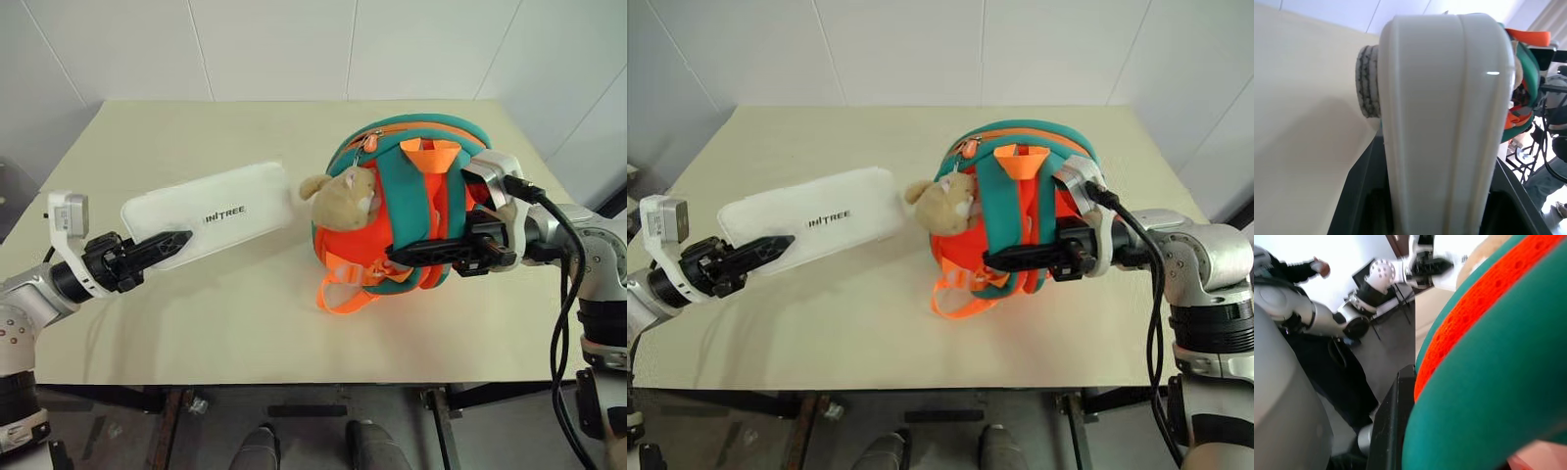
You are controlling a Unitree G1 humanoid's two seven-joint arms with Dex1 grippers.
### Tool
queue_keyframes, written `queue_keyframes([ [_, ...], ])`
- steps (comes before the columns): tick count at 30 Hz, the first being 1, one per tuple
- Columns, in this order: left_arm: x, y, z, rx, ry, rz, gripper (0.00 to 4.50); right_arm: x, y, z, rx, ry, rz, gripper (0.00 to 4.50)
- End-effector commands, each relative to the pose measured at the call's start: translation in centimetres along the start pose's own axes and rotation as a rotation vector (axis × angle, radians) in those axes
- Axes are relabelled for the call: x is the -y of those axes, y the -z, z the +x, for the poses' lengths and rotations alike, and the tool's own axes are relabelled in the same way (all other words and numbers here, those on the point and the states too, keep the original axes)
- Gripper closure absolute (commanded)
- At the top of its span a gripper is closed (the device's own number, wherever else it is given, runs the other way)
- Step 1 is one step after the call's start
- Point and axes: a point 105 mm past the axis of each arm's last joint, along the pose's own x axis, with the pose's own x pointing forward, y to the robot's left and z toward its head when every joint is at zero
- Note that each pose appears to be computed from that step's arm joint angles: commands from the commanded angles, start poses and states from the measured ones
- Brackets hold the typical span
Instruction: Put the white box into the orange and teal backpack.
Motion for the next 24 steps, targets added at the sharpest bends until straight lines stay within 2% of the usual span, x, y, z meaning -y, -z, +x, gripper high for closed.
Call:
queue_keyframes([
  [1, 1.0, -2.1, 1.8, 0.041, 0.067, 0.136, 3.16, -0.1, 0.2, 0.0, -0.036, -0.011, -0.044, 4.47],
  [7, 1.7, -2.5, 4.4, 0.01, 0.165, 0.213, 3.16, 0.2, 0.7, 0.2, -0.05, -0.004, -0.051, 4.47],
  [15, 0.3, -0.9, 5.7, -0.112, 0.204, 0.288, 3.16, 0.0, 1.2, 0.5, -0.05, -0.003, -0.048, 4.47],
  [24, 0.4, -0.1, 7.3, -0.267, 0.324, 0.381, 3.16, -0.4, 1.1, 0.4, -0.051, -0.013, -0.055, 4.47],
])
